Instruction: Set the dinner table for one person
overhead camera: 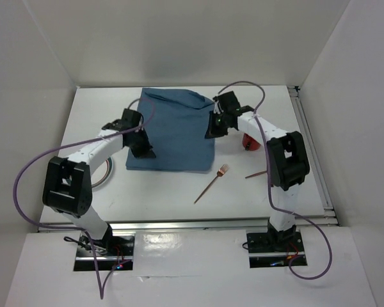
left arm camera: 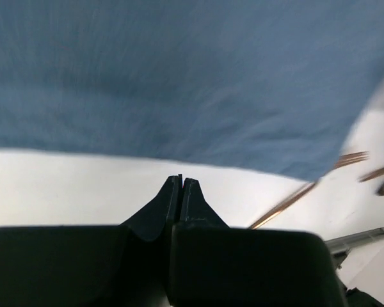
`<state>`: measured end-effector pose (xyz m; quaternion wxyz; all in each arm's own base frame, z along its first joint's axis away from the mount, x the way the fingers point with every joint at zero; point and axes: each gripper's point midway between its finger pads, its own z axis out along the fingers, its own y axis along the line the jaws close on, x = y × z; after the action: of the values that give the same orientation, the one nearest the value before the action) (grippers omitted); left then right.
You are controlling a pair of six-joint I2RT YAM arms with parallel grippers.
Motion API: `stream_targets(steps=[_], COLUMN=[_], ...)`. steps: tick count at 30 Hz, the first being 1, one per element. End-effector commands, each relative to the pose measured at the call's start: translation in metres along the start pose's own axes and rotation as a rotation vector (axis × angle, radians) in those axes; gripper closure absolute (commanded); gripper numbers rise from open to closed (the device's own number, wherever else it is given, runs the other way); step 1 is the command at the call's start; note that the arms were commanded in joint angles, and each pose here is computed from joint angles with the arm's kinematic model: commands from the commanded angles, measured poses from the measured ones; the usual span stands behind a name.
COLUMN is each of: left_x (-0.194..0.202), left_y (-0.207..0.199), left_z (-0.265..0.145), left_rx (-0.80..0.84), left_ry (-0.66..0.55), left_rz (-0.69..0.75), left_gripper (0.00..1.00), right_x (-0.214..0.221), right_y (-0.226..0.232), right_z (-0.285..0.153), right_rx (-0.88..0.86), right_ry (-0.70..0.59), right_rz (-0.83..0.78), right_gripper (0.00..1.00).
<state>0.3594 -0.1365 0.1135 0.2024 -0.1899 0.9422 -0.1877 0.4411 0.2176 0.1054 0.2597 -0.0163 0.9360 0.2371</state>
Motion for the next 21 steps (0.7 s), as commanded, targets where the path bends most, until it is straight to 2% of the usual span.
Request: stream_targets(steps=[1, 4, 10, 17, 18, 20, 21], left_x=[0.029, 0.047, 0.039, 0.009, -0.004, -0.014, -0.035], left_y=[0.009, 0.024, 0.043, 0.077, 0.069, 0.077, 0.062], left_z=[0.021, 0.040, 0.062, 0.097, 0.098, 0.109, 0.109], left_rx=[0.012, -0.054, -0.181, -0.292, -0.285, -0.303, -0.276], left_ry=[0.062, 0.095, 0.116, 0.171, 0.163, 0.183, 0.147], left_rz=[-0.108, -0.138, -0.145, -0.178, -0.176, -0.165, -0.159], left_gripper=[1.00, 1.00, 1.00, 1.00, 1.00, 1.00, 1.00], right_x=[0.021, 0.032, 0.051, 0.105, 0.118, 0.135, 0.154], right_y=[-0.007, -0.012, -0.023, -0.026, -0.029, -0.012, -0.010], right_z=[0.003, 0.012, 0.038, 0.051, 0.050, 0.044, 0.040], right_rx=[0.040, 0.042, 0.059, 0.067, 0.086, 0.074, 0.072], right_ry=[0.025, 0.054, 0.117, 0.215, 0.238, 0.259, 0.294], right_rz=[-0.048, -0.040, -0.042, -0.025, -0.030, -0.032, -0.029], right_gripper=[0.95, 0.95, 0.95, 1.00, 1.00, 1.00, 1.00])
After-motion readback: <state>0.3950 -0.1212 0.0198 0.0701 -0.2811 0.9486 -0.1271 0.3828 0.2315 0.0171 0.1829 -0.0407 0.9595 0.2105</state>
